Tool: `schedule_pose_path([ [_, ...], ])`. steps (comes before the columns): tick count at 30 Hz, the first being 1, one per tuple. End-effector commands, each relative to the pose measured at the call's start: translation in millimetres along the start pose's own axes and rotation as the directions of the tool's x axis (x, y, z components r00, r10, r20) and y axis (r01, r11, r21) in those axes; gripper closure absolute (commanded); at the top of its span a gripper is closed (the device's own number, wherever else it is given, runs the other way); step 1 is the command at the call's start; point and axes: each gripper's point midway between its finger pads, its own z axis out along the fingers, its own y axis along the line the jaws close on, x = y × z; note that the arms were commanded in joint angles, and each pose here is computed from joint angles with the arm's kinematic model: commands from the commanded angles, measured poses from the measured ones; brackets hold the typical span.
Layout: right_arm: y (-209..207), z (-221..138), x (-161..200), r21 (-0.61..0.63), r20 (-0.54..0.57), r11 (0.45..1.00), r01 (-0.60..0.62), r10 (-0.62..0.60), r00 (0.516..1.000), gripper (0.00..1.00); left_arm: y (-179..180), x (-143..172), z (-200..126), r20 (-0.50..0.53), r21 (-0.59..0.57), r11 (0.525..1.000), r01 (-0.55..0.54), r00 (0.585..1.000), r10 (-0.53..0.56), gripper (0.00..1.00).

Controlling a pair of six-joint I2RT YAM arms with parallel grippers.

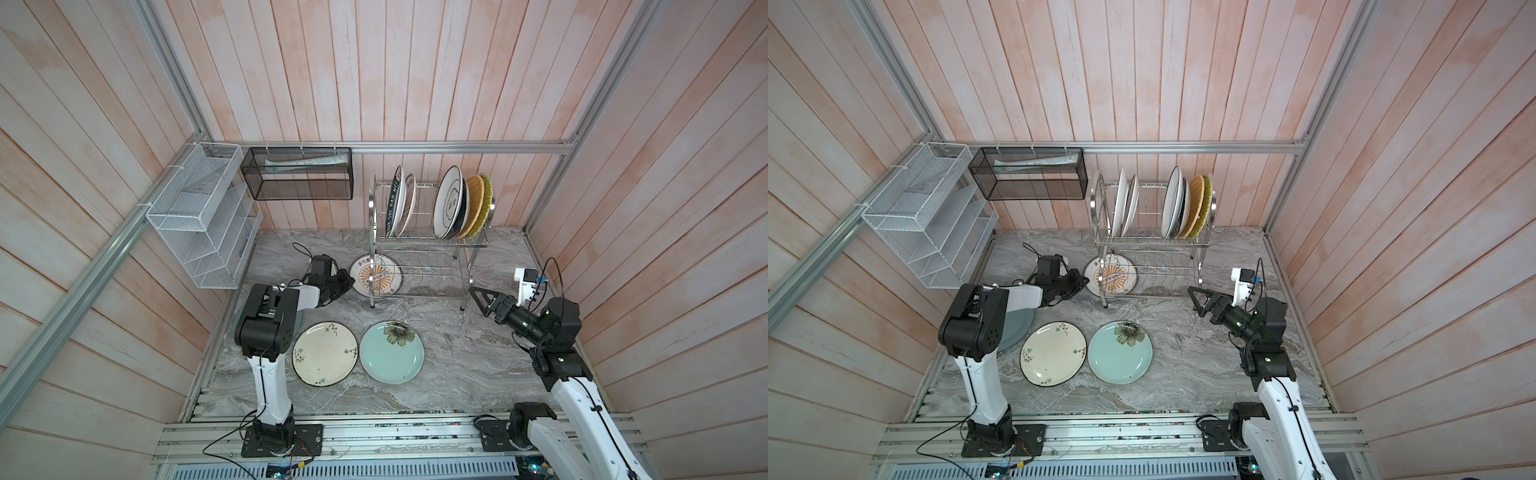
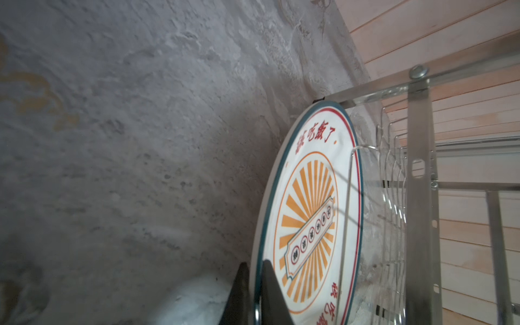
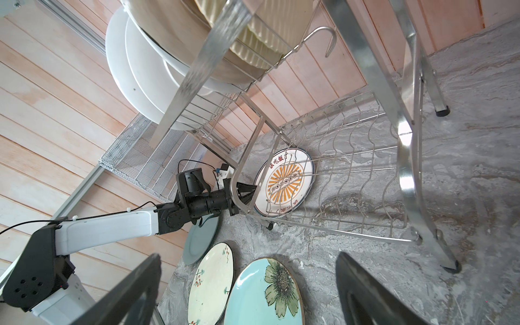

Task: Load plates into a dish rack
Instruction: Pick up the plate from the top-center of the table.

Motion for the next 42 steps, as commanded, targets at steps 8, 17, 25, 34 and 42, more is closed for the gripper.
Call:
schedule_pose_path([
  [8, 6, -3, -3, -0.002, 0.012, 1.0, -0.003, 0.003, 1.0, 0.03, 34, -9, -71, 0.13, -0.053, 0.997, 0.06, 0.99, -0.052, 1.0],
  [17, 7, 9, 1, -0.001, -0.006, 1.0, -0.009, 0.009, 1.0, 0.02, 34, -22, -173, 0.291, -0.023, 0.995, 0.096, 0.953, -0.085, 1.0],
  [25, 22, 26, 14, -0.02, -0.062, 1.0, 0.0, -0.001, 0.998, 0.02, 2, -31, -257, 0.402, 0.07, 0.994, 0.083, 0.91, -0.105, 1.0],
  [34, 45, 38, 29, -0.085, -0.118, 0.996, -0.005, -0.005, 0.993, 0.04, -70, 23, -289, 0.275, 0.353, 0.931, -0.09, 0.961, -0.012, 1.0],
  [42, 92, 55, 41, -0.182, -0.178, 0.983, 0.025, -0.058, 0.982, 0.04, -109, 81, -261, 0.16, 0.439, 0.889, -0.129, 0.985, 0.064, 1.0],
])
